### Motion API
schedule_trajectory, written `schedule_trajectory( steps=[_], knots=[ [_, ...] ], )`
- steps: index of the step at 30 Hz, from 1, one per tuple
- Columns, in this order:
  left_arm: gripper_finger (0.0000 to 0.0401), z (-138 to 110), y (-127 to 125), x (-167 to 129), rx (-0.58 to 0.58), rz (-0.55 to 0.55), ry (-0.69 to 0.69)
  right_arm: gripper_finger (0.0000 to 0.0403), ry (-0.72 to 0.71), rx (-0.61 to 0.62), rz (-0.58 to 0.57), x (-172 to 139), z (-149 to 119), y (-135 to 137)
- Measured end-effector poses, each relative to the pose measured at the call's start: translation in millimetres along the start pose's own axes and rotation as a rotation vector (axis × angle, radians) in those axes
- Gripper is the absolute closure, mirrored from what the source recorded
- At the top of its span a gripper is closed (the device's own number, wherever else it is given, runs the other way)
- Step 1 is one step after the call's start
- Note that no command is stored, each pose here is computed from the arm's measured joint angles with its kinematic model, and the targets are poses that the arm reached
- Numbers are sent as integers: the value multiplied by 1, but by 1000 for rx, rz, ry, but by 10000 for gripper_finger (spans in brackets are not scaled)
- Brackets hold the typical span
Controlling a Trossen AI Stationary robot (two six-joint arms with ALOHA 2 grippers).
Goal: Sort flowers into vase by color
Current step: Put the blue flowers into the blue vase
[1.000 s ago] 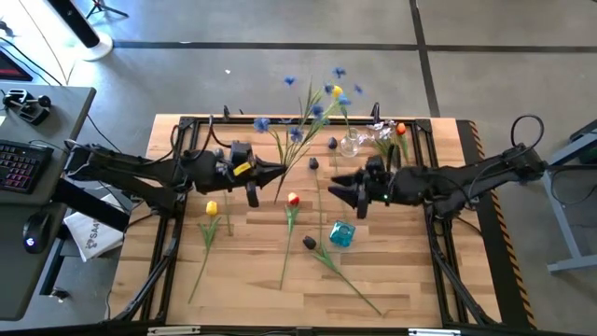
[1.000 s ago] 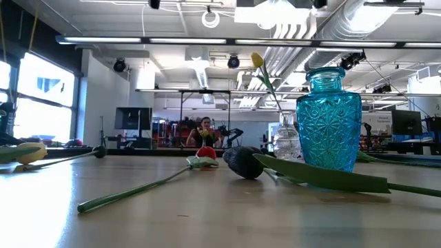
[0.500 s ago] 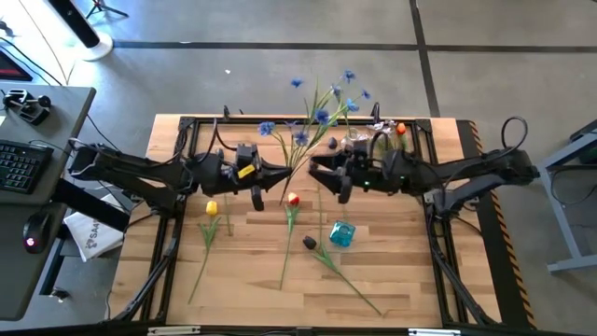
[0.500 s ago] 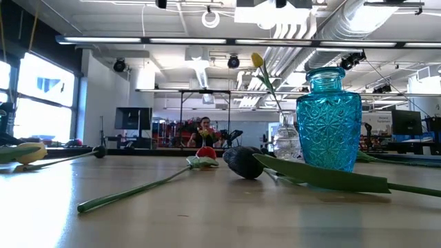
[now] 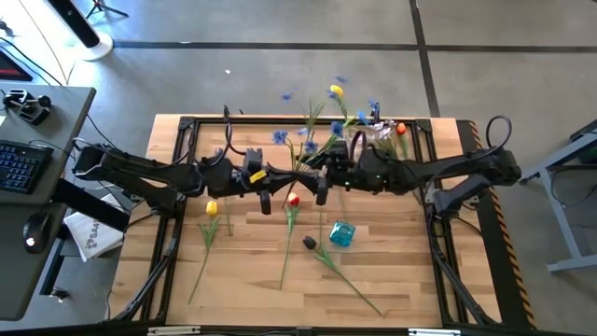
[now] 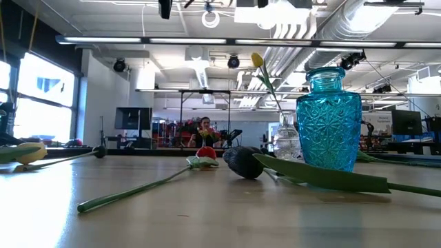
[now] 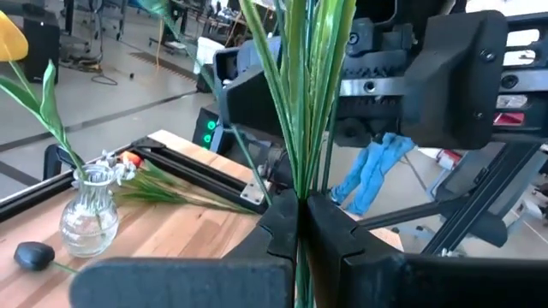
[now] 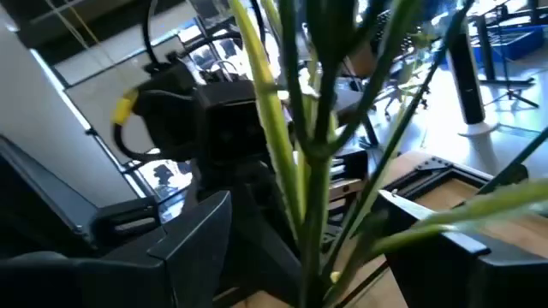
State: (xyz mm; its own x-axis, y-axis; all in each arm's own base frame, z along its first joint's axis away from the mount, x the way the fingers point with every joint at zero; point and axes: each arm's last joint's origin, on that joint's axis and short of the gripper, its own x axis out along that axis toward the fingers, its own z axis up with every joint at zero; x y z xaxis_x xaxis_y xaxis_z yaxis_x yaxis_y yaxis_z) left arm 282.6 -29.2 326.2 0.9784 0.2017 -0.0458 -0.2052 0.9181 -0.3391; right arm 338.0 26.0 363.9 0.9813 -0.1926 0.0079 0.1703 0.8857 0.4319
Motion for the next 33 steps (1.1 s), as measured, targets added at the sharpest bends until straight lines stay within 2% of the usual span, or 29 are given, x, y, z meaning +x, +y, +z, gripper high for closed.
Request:
schedule_trajectory(
  steps=[7,12,15,19,22,25,27,33],
  knots=[
    [401,-1,0,0,4,3,10,183,35,-21,-16,4,4,2],
    [401,-2,0,0,4,3,12,209,72,-62,-10,-15,32,10],
    [401,-2,0,1,4,3,12,193,126,-81,-48,-32,52,11],
    [401,-2,0,1,4,3,12,137,253,-57,-105,-57,67,10],
    [401,-2,0,1,4,3,12,97,359,-13,-129,-70,64,10],
    [401,-2,0,1,4,3,12,74,452,-18,-180,-70,46,8],
    [401,-1,0,1,3,4,10,68,456,-23,-185,-63,31,6],
    [401,-1,0,1,8,5,3,71,272,46,-125,-32,6,-2]
  ],
)
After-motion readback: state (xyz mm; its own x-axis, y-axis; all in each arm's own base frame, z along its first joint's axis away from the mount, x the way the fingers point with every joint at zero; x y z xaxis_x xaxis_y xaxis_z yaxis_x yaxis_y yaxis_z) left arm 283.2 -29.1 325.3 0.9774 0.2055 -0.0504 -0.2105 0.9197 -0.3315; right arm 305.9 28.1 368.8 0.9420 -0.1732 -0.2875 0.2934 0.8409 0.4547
